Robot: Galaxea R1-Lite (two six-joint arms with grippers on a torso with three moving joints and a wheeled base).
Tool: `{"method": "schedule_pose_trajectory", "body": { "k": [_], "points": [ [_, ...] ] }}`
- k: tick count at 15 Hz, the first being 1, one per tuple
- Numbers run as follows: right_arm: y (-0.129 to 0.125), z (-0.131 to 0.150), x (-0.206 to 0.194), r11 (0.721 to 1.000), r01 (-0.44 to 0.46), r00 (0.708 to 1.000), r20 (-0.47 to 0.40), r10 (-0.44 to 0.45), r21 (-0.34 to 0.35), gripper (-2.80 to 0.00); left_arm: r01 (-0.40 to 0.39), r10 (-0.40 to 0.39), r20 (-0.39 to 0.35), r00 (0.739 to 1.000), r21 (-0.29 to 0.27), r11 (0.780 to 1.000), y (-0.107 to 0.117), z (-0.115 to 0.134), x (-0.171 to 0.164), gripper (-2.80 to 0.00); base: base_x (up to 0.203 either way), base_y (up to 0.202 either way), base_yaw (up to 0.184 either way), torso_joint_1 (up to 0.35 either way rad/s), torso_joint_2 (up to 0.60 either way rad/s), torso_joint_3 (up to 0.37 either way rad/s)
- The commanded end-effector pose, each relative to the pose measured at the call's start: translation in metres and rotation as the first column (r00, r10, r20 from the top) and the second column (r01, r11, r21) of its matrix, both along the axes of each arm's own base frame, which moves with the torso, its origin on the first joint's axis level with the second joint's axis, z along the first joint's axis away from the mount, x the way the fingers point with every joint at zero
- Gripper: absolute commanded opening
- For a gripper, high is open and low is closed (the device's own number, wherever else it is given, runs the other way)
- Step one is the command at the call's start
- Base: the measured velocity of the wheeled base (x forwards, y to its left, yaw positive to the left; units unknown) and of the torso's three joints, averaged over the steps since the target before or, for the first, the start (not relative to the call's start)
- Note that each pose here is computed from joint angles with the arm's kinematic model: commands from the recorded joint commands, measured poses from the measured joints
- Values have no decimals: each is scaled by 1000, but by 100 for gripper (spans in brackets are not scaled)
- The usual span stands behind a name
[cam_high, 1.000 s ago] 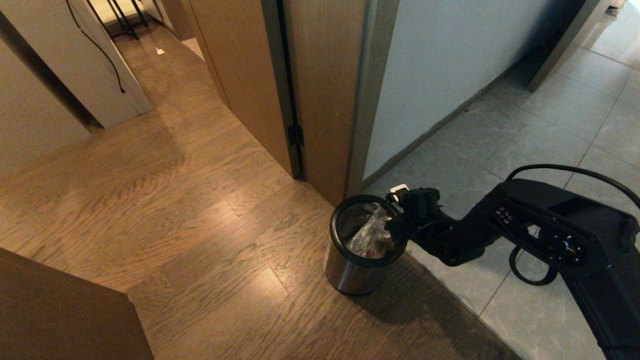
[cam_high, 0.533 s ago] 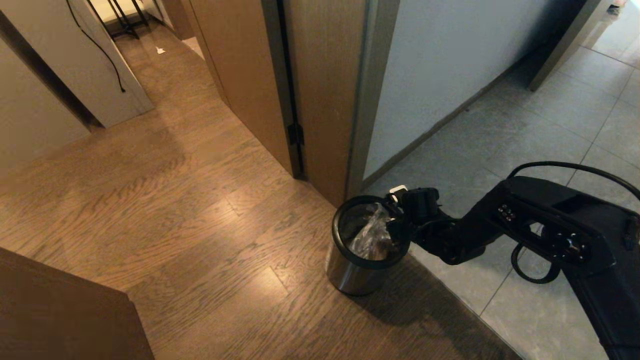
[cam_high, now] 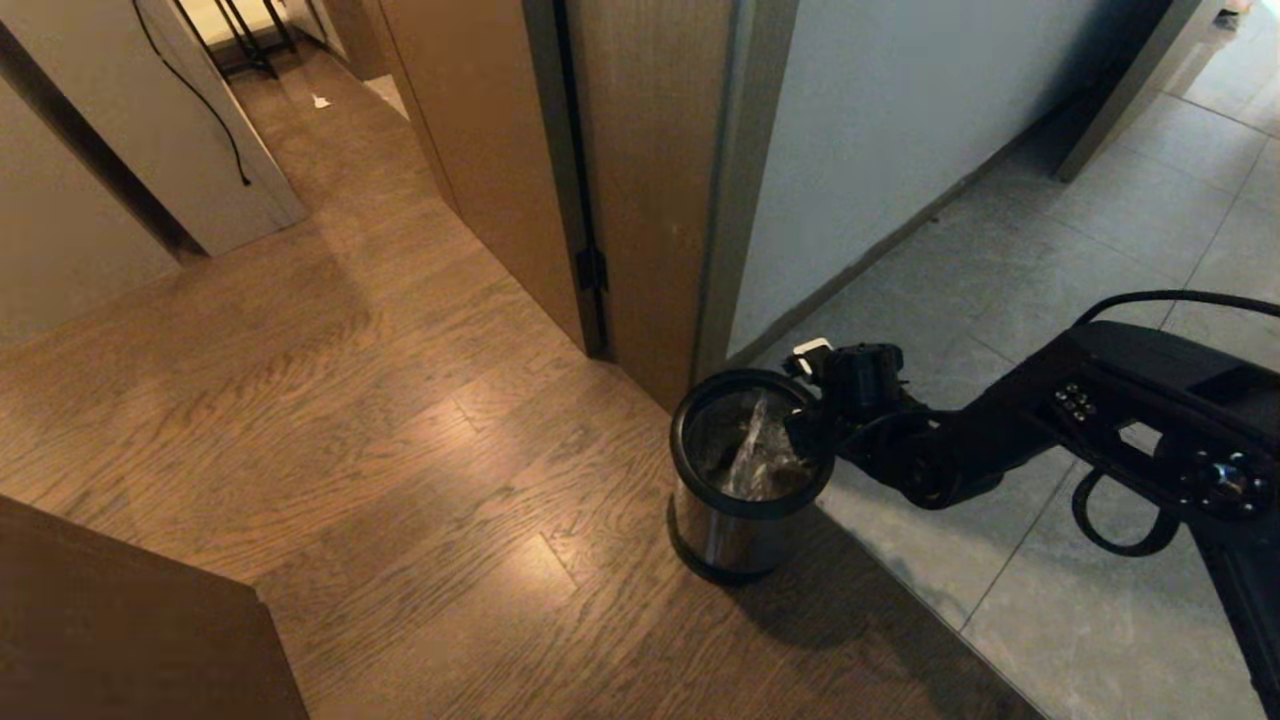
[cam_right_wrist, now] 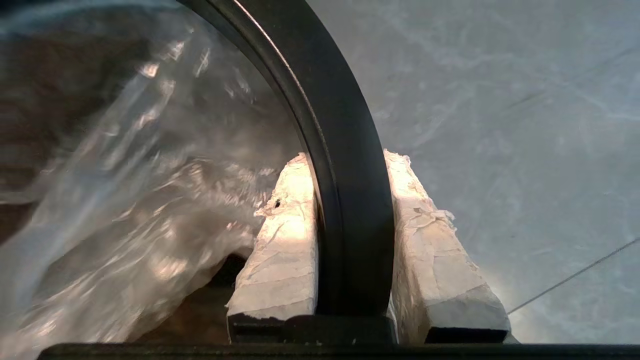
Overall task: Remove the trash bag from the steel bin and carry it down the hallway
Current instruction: Place the outer trash can on the ground
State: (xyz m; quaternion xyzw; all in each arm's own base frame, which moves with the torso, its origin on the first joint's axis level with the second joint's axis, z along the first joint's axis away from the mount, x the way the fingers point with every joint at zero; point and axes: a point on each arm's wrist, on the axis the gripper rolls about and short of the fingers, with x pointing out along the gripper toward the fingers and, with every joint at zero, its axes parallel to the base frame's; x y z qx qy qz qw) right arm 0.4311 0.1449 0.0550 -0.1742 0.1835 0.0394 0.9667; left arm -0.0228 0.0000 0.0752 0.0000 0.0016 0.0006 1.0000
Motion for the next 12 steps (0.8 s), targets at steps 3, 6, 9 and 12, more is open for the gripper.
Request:
{"method": "schedule_pose_trajectory", "body": {
  "k": [3, 6, 9, 12],
  "points": [
    [-3, 30, -10, 1000, -2, 999, 52, 1, 18, -280, 0, 0, 0, 1000, 0, 1000, 0, 0, 0, -280, 0, 0, 0, 0, 0, 0],
    [-7, 45, -21, 1000, -3, 998, 67, 2, 26, -280, -2, 2, 0, 1000, 0, 1000, 0, 0, 0, -280, 0, 0, 0, 0, 0, 0],
    [-10, 73, -32, 998, -37, 995, 97, 33, 47, -280, 0, 0, 0, 1000, 0, 1000, 0, 0, 0, -280, 0, 0, 0, 0, 0, 0],
    [-16, 100, -46, 997, -50, 994, 99, 44, 59, -280, 0, 0, 0, 1000, 0, 1000, 0, 0, 0, -280, 0, 0, 0, 0, 0, 0]
  ]
}}
